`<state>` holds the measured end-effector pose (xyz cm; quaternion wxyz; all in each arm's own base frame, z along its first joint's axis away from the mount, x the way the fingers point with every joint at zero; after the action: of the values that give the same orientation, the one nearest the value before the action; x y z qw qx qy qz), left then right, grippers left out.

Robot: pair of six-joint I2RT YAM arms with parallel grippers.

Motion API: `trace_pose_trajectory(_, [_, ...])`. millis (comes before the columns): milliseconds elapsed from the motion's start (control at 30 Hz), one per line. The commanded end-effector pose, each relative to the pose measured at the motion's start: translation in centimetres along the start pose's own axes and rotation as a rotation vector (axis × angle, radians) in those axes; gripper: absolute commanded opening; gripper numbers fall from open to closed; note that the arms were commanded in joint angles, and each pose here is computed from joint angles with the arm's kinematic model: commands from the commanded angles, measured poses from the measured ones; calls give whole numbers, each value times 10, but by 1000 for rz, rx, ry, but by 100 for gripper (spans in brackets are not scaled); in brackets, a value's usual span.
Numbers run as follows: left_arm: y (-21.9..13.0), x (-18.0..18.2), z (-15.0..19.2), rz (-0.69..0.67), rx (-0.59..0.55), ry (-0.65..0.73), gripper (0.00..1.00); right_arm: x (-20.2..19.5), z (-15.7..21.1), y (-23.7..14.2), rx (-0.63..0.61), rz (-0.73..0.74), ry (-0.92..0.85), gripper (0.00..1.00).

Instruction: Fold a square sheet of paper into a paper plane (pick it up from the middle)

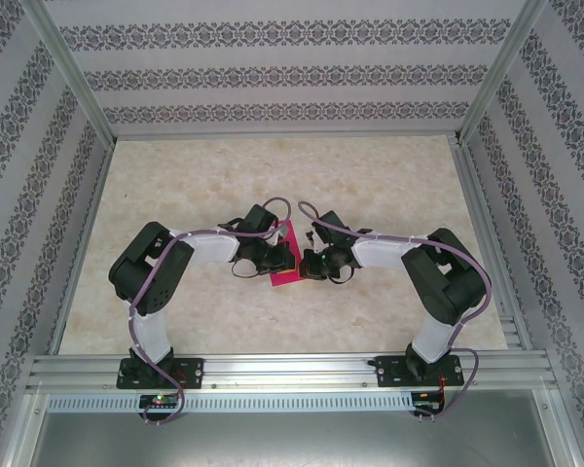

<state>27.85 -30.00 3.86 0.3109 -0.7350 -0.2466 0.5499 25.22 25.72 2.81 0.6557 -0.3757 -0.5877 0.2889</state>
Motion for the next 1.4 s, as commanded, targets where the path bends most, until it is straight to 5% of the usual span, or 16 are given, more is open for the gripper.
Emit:
trace_pose_trajectory(0, [8,2,-4,-34,-9,30,7,-31,8,9,14,113,58,5])
trace_pose_trajectory(433, [4,22,-6,-141,13,57,6,-51,19,3,37,139,68,5])
trace_pose_trajectory(733, [12,28,6,-131,60,32,5,19,-7,-41,-87,-135,-10,13])
trace_pose_trajectory(1367, [10,22,2,-118,69,60,5,-3,-16,-2,-34,4,15,9])
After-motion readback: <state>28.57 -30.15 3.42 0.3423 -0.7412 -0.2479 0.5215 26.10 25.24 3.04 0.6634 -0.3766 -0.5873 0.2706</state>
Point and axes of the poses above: each hand's point on the last joint's axis, 136 mm out from that joint toward the fingers, its own y axis out along the fingers, its own x axis along the line the jaws close on, z = x × y, the point moved 2 cm from there along -y, back along the fingers, and after that the axes turned 15 degrees about y, right-handed, at the moved point
